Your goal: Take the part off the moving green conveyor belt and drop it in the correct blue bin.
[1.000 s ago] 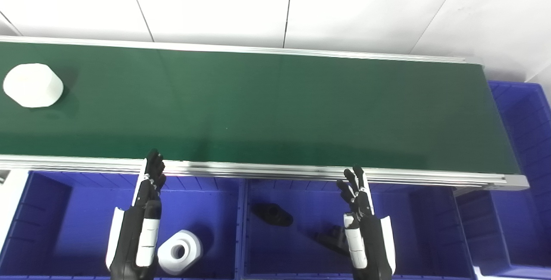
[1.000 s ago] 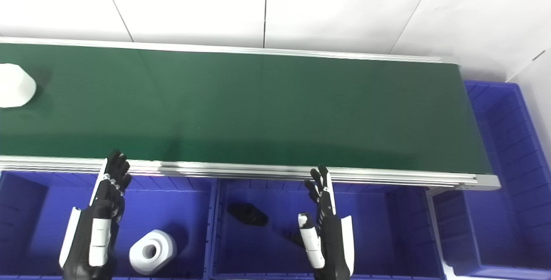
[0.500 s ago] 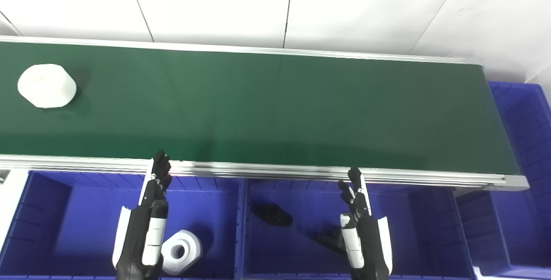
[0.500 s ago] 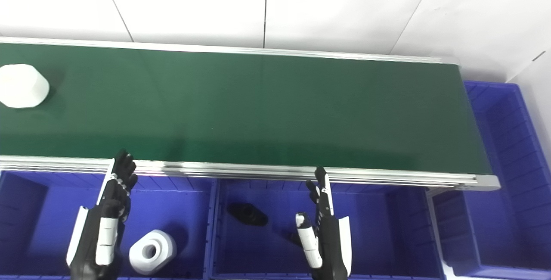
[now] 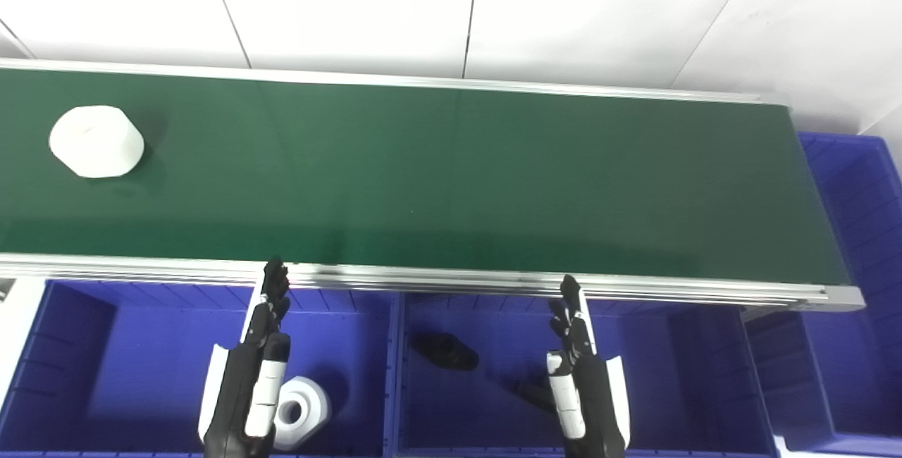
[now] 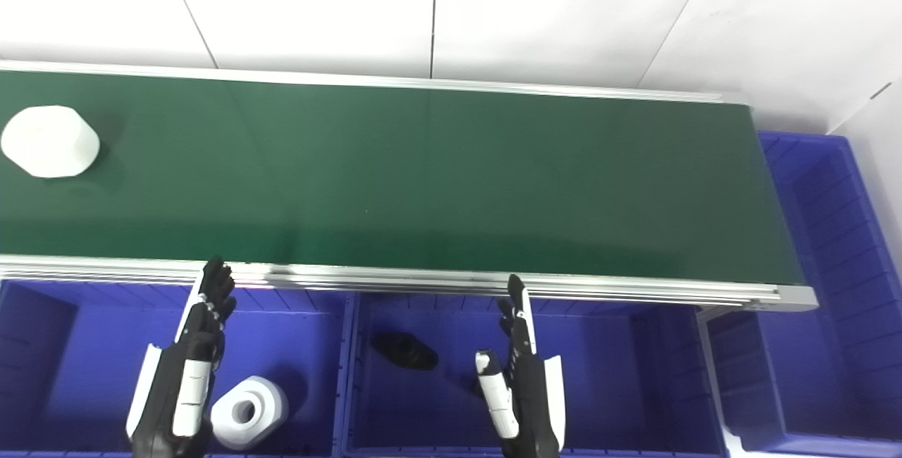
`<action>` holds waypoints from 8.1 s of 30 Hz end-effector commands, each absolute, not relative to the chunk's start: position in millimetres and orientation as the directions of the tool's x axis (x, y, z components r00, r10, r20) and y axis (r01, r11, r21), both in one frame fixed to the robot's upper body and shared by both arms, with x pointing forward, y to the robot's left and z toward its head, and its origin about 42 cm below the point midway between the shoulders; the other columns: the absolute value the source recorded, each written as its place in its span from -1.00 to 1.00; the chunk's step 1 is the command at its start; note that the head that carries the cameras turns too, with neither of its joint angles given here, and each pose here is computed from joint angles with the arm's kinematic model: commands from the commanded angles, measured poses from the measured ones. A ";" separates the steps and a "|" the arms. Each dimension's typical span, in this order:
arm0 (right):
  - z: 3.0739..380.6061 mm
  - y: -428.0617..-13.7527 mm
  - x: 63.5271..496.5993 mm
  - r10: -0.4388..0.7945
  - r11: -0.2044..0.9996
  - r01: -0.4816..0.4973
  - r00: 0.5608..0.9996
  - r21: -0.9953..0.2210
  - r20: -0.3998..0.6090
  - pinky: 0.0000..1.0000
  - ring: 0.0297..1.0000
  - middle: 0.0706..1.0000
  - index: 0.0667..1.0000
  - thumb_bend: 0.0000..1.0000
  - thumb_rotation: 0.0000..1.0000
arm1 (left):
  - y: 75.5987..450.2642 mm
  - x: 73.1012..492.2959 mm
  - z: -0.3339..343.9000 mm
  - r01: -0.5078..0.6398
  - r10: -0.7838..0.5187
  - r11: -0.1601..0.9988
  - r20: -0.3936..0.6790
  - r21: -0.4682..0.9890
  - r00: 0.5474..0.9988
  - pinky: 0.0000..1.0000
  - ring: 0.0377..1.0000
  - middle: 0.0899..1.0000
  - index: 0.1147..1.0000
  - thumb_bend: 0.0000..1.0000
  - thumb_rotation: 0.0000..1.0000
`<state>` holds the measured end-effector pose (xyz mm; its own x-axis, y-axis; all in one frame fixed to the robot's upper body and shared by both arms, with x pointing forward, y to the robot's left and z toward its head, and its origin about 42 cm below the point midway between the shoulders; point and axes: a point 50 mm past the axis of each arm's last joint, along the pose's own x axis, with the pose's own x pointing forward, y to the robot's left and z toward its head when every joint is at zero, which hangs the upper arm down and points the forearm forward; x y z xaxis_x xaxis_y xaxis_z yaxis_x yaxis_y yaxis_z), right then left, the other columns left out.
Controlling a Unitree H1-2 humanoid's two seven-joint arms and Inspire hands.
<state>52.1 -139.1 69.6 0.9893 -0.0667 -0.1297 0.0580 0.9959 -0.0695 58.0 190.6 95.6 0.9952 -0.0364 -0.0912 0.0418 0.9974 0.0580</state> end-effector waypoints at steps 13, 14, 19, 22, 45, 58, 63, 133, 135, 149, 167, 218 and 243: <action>87.2 -127.1 56.6 -0.072 0.997 0.071 0.996 -0.018 -0.061 0.92 0.94 0.99 0.98 0.61 1.00 | 185.2 60.7 107.4 0.046 -0.045 0.997 -0.011 0.064 0.999 1.00 1.00 1.00 1.00 0.16 1.00; 87.8 -127.9 56.2 -0.069 0.997 0.068 0.995 -0.020 -0.066 0.93 0.94 0.99 0.99 0.61 1.00 | 184.3 60.6 107.8 0.044 -0.043 0.997 -0.009 0.060 0.999 1.00 1.00 1.00 1.00 0.17 1.00; 82.3 -131.1 53.0 -0.076 0.997 0.075 0.995 -0.024 -0.061 0.93 0.95 0.99 0.99 0.58 1.00 | 177.8 58.1 106.8 0.035 -0.034 0.998 -0.013 0.049 0.999 1.00 1.00 1.00 1.00 0.22 1.00; 77.7 -133.4 52.2 -0.084 0.996 0.083 0.995 -0.019 -0.057 0.90 0.93 0.98 0.97 0.57 1.00 | 173.1 58.7 105.2 0.032 -0.031 0.998 -0.012 0.049 0.999 1.00 1.00 1.00 1.00 0.25 1.00; 66.1 -135.6 46.1 -0.070 0.993 0.079 0.993 0.090 -0.092 0.92 0.94 1.00 0.93 0.53 1.00 | 169.6 56.6 87.7 0.034 -0.039 0.988 0.029 0.153 0.999 0.85 0.86 0.99 1.00 0.39 0.95; 51.1 -162.3 48.4 -0.040 0.996 0.048 0.993 0.074 -0.109 0.98 1.00 1.00 1.00 0.58 1.00 | 140.9 68.5 92.4 -0.009 -0.013 0.983 0.117 0.181 0.993 0.60 0.75 0.87 1.00 0.10 1.00; 50.9 -163.4 51.7 -0.030 0.997 0.037 0.994 0.070 -0.104 0.97 0.99 1.00 1.00 0.53 1.00 | 151.9 94.8 136.8 -0.039 -0.011 0.986 0.304 0.159 0.953 0.37 0.65 0.78 1.00 0.56 0.57; 58.6 -152.7 50.1 0.039 0.995 -0.026 0.990 0.097 -0.139 0.60 0.71 0.92 0.72 0.59 1.00 | 238.8 398.4 208.0 0.381 -0.177 -0.275 -0.436 0.883 0.882 0.10 0.28 0.23 0.27 0.44 -0.91; 58.8 -152.4 50.1 0.038 0.995 -0.026 0.990 0.094 -0.136 0.59 0.70 0.91 0.72 0.58 1.00 | 239.3 399.9 204.8 0.320 -0.212 -0.235 -0.370 0.918 0.905 -0.17 -0.05 -0.13 0.05 0.13 -0.98; 60.2 -149.5 49.8 0.047 0.995 -0.034 0.988 0.089 -0.145 0.59 0.68 0.90 0.70 0.62 1.00 | 228.8 393.5 197.7 0.242 -0.326 -0.083 -0.256 0.967 0.910 -0.35 -0.24 -0.15 -0.15 0.04 -1.00; 86.0 -150.9 64.4 0.053 0.994 -0.042 0.991 0.100 -0.119 0.61 0.68 0.90 0.72 0.64 1.00 | 236.2 309.2 277.9 0.114 -0.446 0.000 -0.102 0.993 0.889 -0.31 -0.23 -0.15 -0.12 0.01 -1.00; 110.8 -176.5 83.1 0.072 0.992 -0.060 0.991 0.110 -0.113 0.43 0.56 0.76 0.58 0.58 1.00 | 265.6 154.3 210.0 0.638 -0.102 -0.331 -0.698 0.695 0.708 1.00 0.96 0.95 0.88 1.00 1.00; 113.5 -112.5 100.4 -0.067 0.994 0.064 0.997 0.089 0.039 0.45 0.54 0.71 0.77 0.65 1.00 | 240.0 146.0 234.8 0.631 -0.616 0.766 0.142 -0.125 0.775 0.99 0.99 0.99 1.00 0.88 0.72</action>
<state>92.2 -141.8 75.1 0.9744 0.0226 -0.2236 -0.0086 0.9980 0.0634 152.0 240.8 223.9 0.5681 -0.8229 -0.0052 0.8172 0.5634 0.1219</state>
